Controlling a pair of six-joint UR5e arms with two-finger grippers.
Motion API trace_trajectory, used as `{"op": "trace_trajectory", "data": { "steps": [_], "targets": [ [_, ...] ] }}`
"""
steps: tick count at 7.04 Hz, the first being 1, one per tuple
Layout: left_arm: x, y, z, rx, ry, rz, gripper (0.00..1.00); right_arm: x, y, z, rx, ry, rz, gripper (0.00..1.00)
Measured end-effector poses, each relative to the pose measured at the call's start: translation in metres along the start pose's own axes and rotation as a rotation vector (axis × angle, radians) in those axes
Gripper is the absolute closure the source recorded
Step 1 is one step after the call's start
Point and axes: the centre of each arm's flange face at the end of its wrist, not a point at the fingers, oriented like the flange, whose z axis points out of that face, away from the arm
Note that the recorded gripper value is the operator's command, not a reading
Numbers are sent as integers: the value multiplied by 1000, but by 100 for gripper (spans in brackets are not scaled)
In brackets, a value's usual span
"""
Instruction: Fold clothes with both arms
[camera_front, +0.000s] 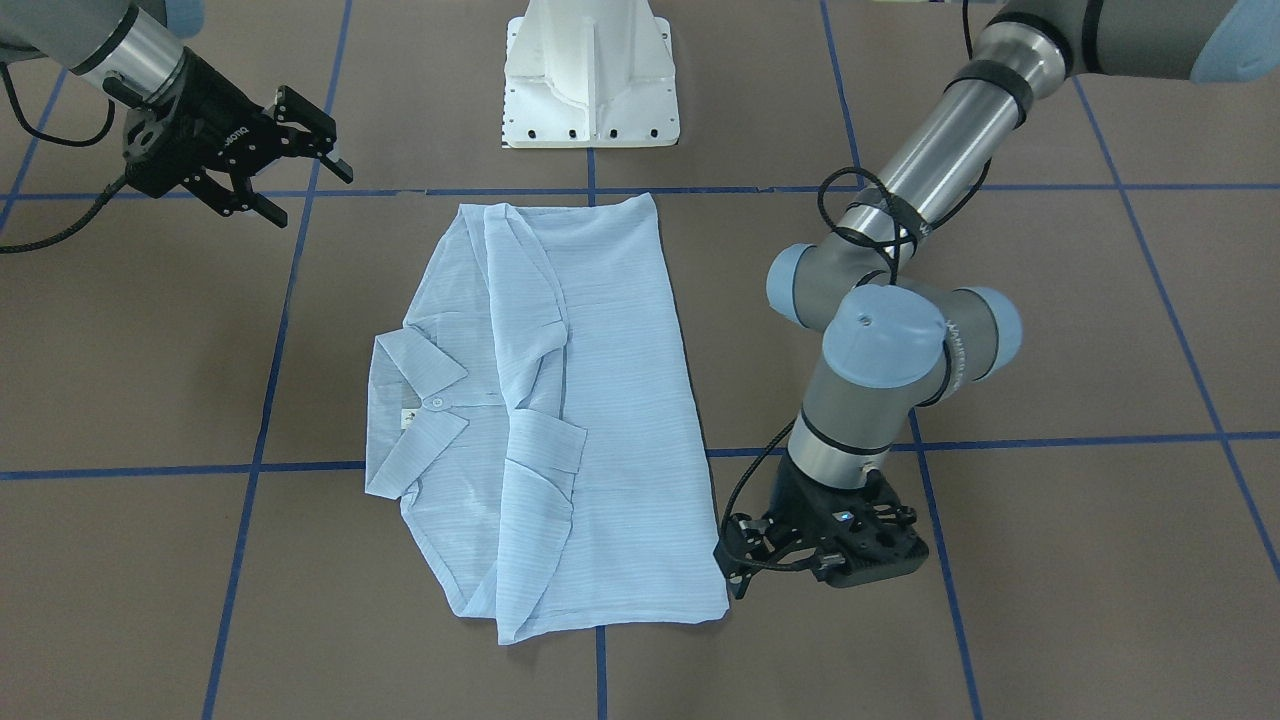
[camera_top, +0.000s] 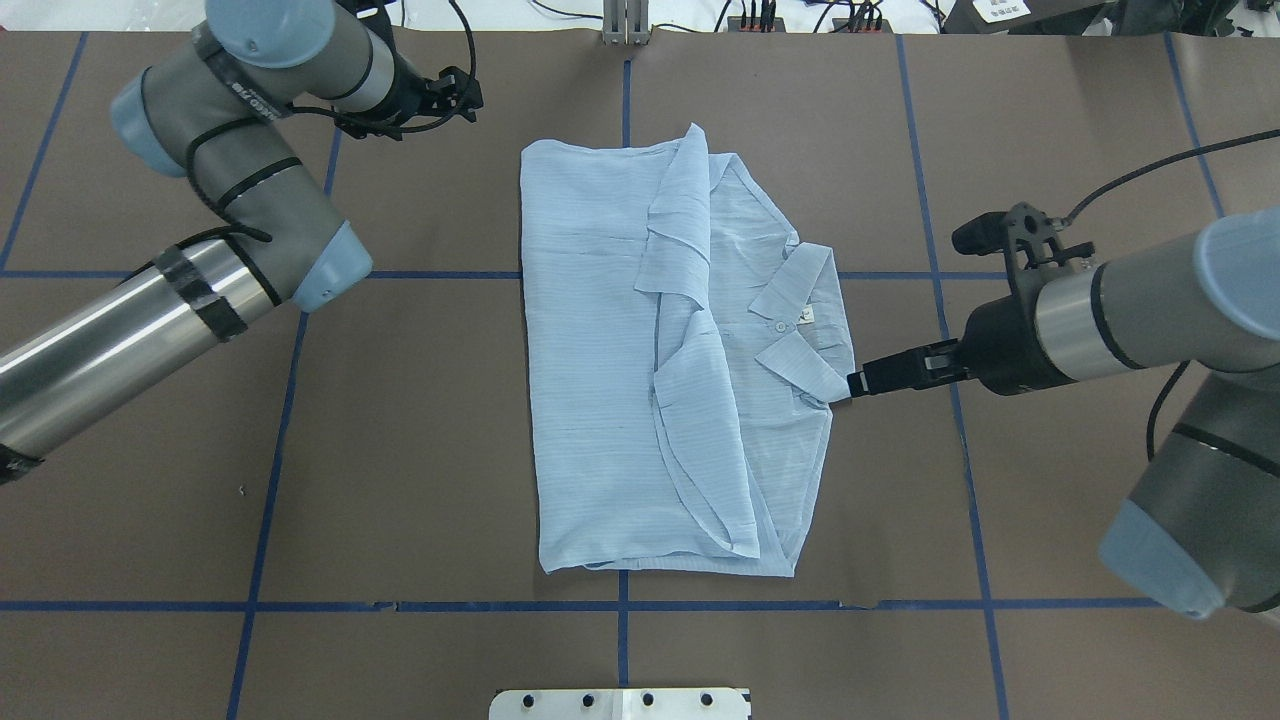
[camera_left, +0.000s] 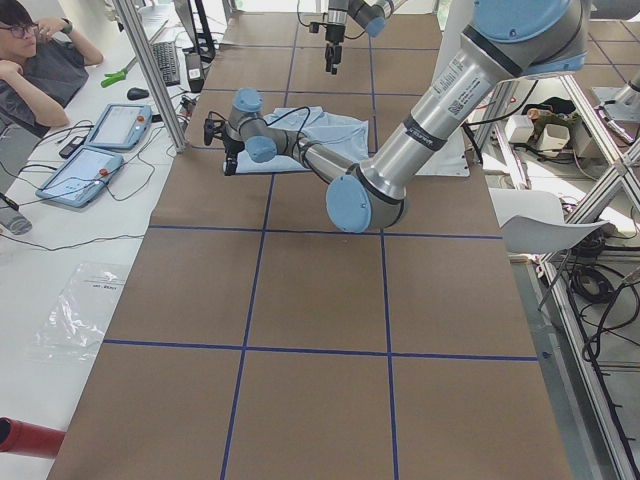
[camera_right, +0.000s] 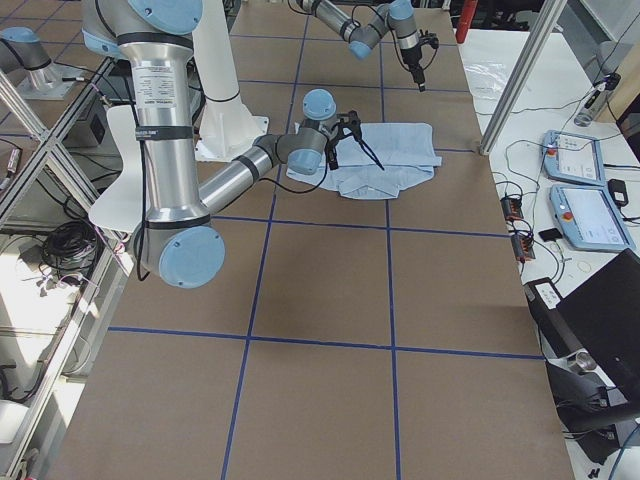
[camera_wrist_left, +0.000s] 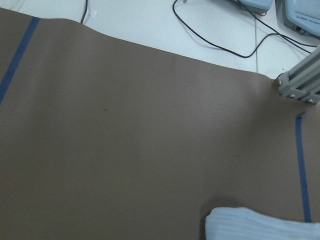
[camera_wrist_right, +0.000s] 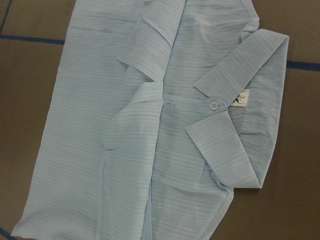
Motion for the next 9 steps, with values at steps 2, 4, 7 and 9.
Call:
{"op": "trace_trajectory", "data": {
  "steps": [2,4,7,9],
  "targets": [
    [-24,29,-49,-32,8,14,0,-67,5,57,19,112,-37,0],
    [-38,52,-83,-63,25,17,0,-136,30,105,21,252,-100,0],
    [-46,64,-90,-79,27,12,0,-169,77,172,22,401,-205,0],
    [-46,65,-89,-85,27,11,0,-168,94,185,1,452,-236,0]
  ]
}}
